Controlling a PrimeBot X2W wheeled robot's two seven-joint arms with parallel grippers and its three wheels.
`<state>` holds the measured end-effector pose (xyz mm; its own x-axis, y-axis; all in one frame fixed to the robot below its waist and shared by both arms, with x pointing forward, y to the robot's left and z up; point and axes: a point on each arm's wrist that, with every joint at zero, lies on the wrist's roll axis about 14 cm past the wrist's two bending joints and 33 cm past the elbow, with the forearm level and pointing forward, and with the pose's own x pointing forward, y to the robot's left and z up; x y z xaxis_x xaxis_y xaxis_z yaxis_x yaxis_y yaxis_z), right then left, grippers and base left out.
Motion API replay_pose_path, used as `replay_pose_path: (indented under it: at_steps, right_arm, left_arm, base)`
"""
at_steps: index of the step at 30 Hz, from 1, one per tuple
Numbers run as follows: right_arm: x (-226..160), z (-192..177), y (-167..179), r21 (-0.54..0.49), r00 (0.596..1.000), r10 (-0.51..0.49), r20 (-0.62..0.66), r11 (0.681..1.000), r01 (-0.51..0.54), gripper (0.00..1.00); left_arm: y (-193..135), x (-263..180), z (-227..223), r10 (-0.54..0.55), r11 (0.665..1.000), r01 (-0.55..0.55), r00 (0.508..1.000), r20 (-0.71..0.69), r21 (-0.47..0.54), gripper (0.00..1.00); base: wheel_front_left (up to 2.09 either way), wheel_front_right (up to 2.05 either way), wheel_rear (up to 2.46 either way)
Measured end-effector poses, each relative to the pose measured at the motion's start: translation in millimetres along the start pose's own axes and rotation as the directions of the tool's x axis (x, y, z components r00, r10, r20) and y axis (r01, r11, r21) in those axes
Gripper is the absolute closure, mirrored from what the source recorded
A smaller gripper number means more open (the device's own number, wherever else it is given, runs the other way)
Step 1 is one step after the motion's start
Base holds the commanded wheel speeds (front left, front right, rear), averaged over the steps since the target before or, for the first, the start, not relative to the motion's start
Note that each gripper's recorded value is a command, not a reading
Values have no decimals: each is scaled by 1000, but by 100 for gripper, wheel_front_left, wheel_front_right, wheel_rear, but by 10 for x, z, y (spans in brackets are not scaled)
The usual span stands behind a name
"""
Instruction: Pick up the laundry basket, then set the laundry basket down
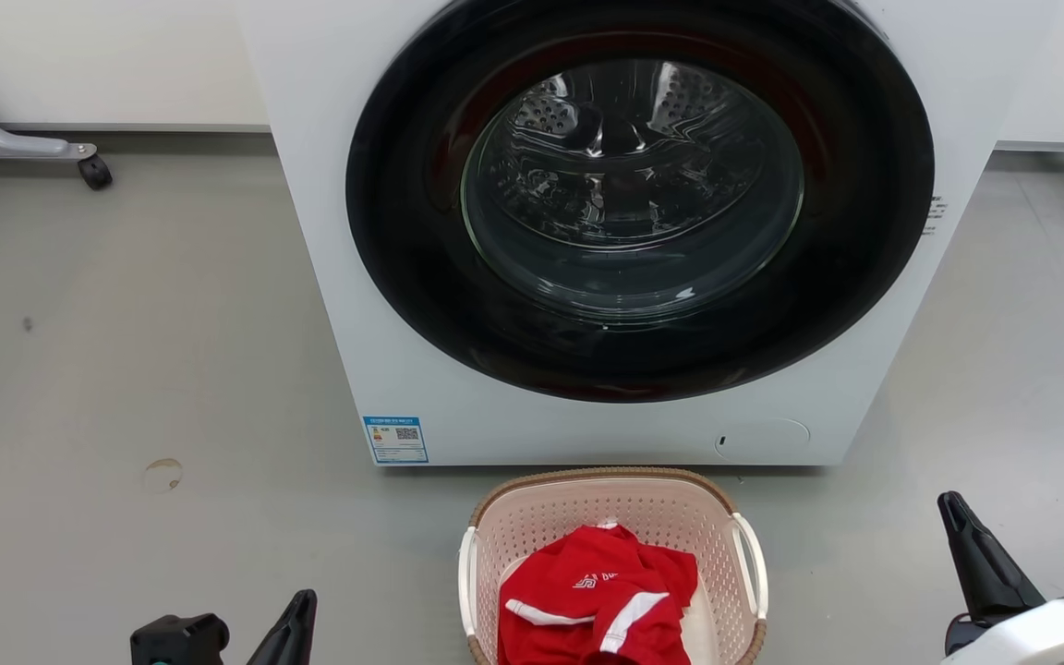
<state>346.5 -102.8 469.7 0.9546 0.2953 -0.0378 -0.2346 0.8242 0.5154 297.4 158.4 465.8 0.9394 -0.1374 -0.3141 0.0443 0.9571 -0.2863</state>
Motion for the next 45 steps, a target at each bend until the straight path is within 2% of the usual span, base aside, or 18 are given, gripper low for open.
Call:
replay_pose_path:
  at_steps: [20,34,45]
  right_arm:
    - [0,80,-194,171,996,-85,10,982,82,100]
    - [13,153,-297,295,991,-132,25,948,119,100]
    - [-2,187,-390,393,985,-170,29,908,145,100]
  left_arm:
    - [53,109,-21,-15,980,12,1000,-12,-199,100]
    - [70,198,32,-27,939,28,1000,7,-342,100]
    - [87,258,61,-34,889,40,999,23,-455,100]
  base:
    - [0,0,0]
    - [0,0,0]
    - [0,0,0]
